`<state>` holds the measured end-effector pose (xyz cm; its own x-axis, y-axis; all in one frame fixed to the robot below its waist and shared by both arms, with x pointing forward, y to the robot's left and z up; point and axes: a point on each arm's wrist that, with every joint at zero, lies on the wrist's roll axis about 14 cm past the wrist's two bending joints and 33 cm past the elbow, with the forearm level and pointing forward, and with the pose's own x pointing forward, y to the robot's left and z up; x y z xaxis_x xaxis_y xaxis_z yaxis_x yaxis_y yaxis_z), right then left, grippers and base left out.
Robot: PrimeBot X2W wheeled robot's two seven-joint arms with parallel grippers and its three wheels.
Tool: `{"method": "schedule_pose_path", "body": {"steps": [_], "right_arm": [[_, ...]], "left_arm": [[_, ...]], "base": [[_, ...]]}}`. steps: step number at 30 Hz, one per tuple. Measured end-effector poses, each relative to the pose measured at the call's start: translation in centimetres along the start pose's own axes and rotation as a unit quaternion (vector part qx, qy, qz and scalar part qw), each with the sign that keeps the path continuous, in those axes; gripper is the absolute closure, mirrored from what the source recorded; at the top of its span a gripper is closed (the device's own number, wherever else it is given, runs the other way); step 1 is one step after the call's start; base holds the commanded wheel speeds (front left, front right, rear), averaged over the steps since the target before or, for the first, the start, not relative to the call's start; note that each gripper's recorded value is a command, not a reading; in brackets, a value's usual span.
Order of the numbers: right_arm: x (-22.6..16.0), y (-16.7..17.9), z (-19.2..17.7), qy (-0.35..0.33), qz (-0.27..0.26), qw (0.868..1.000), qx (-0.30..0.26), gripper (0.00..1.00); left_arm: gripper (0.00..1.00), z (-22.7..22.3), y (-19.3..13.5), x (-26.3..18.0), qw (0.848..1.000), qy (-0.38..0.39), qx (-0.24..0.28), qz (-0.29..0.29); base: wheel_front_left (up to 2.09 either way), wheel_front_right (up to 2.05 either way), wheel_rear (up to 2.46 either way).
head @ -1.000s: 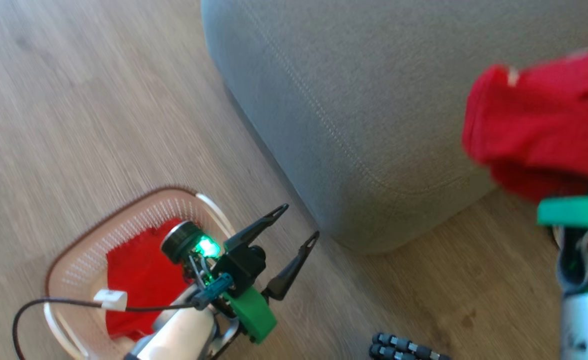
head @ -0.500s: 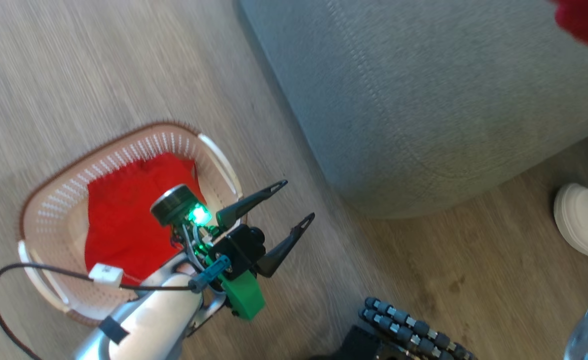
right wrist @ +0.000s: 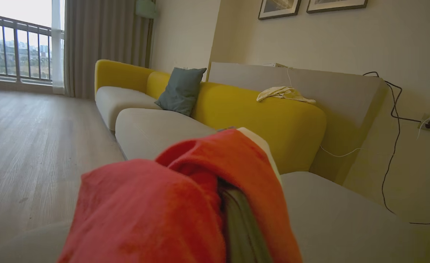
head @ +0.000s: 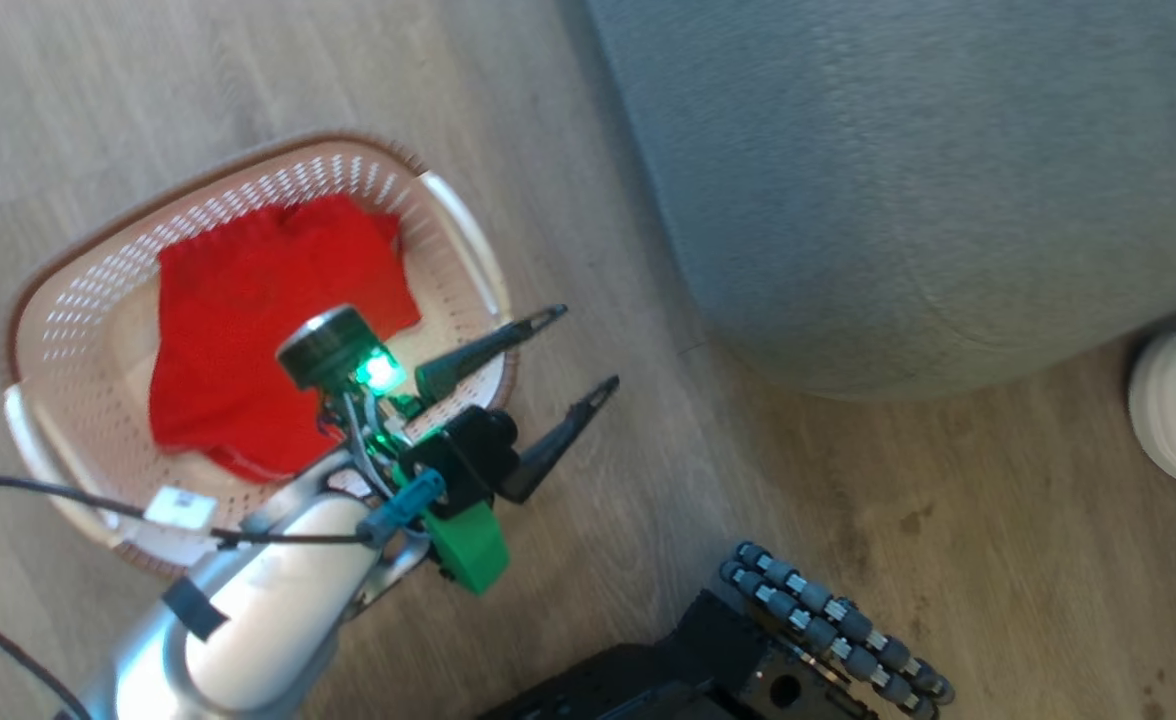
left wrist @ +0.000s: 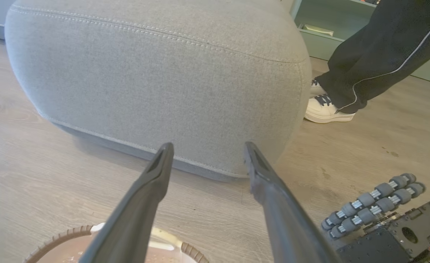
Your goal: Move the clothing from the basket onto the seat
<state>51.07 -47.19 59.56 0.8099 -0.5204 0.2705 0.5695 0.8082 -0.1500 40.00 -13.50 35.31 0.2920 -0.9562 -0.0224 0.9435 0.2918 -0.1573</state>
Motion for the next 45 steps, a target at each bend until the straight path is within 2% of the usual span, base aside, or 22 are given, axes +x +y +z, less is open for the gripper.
{"method": "schedule_pose_path", "body": {"steps": [3,8,11,13,23,24,25,26,35,40,45], "right_arm": [[0.7,0.8,-2.0,0.027,0.017,0.998,-0.050,1.00],[0.9,2.6,-7.0,0.090,0.017,0.995,-0.040,1.00],[-0.1,4.2,-11.1,0.153,0.043,0.985,-0.073,1.00],[-1.1,4.9,-13.6,0.192,0.051,0.977,-0.075,1.00],[-3.3,6.5,-18.6,0.275,0.056,0.958,-0.061,1.00],[-3.6,6.5,-18.9,0.280,0.056,0.956,-0.061,0.94],[-3.7,6.5,-19.1,0.283,0.058,0.955,-0.063,0.52],[-3.9,6.6,-19.2,0.287,0.058,0.954,-0.061,0.00],[-4.1,6.9,-17.1,0.289,0.073,0.953,-0.050,0.00],[-4.3,7.3,-14.8,0.276,0.095,0.955,-0.055,0.00],[-5.2,8.0,-12.0,0.257,0.114,0.959,-0.034,0.00]], "left_arm": [[0.00,-0.4,1.4,-0.6,1.000,0.001,-0.003,0.022],[0.00,-1.0,2.3,-1.5,0.999,0.005,-0.007,0.041],[0.00,-1.6,3.2,-2.2,0.998,0.014,0.001,0.059],[0.00,-1.9,3.8,-2.5,0.997,0.017,0.000,0.071],[0.00,-2.4,4.3,-3.3,0.996,0.025,-0.005,0.089],[0.00,-2.4,4.3,-3.3,0.996,0.024,-0.005,0.089],[0.00,-2.3,4.4,-3.3,0.996,0.024,-0.005,0.090],[0.00,-2.2,4.3,-3.3,0.996,0.023,-0.005,0.091],[0.00,1.2,3.5,-2.4,0.995,0.001,0.011,0.095],[0.00,3.7,2.9,-2.1,0.995,-0.012,0.031,0.097],[0.00,6.5,1.3,-1.9,0.994,-0.025,0.050,0.097]], "base": [[0.00,0.00,0.00],[0.00,0.00,0.00],[0.00,0.00,0.00],[0.00,0.00,0.00],[0.00,0.00,0.00],[0.00,0.00,0.00],[0.00,0.00,0.00],[0.00,0.00,0.00],[0.00,0.00,0.00],[0.00,0.00,0.00],[0.00,0.00,0.00]]}}
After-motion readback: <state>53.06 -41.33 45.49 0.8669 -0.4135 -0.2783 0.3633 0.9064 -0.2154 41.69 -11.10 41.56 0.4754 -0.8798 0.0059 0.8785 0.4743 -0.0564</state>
